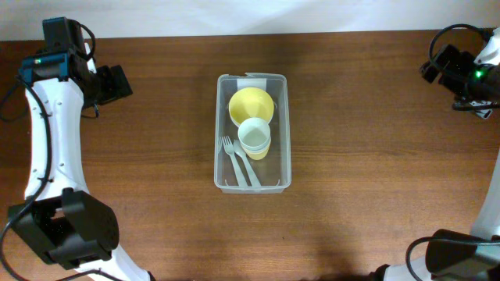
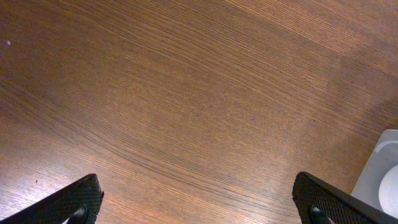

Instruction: Pack container

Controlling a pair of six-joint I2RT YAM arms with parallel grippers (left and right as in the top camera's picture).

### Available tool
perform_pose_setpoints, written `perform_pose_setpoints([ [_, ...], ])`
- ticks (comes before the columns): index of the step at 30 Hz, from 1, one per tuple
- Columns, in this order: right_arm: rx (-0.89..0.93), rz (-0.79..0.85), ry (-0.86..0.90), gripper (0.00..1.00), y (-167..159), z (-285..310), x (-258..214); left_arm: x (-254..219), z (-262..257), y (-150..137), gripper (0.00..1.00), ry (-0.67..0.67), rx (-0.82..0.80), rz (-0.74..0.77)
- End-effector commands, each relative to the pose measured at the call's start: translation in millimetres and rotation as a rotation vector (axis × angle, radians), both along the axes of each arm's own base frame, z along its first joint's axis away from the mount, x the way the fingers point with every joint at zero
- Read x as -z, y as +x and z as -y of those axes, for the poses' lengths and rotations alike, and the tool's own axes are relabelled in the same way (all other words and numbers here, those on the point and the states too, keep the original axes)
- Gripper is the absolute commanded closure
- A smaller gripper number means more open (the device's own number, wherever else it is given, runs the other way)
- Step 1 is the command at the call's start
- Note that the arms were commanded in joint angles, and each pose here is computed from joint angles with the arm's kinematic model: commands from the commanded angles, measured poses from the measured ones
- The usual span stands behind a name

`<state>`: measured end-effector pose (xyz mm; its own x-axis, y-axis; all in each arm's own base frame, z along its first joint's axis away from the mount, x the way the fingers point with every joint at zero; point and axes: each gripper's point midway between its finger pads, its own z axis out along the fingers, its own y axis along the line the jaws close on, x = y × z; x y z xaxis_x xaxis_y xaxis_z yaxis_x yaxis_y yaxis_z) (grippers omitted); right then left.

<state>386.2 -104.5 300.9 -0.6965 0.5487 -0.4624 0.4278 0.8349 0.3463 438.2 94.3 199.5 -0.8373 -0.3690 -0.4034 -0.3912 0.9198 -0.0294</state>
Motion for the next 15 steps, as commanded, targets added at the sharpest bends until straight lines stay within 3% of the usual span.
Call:
perform_pose_setpoints([
  [1,0.006,0.007,0.002,0.01,0.5,1.0,-2.6,-5.4,-0.2,2.7,0.00,-0.010,-0.008,0.020],
  [12,-0.020,0.058,-0.018,0.01,-7.1,-12.7,-23.0,-5.4,0.0,2.7,0.00,-0.010,-0.007,0.020],
  [15,-0.007,0.103,-0.226,0.01,-17.2,5.8,-47.1,-5.4,0.0,2.7,0.00,-0.010,-0.007,0.020],
])
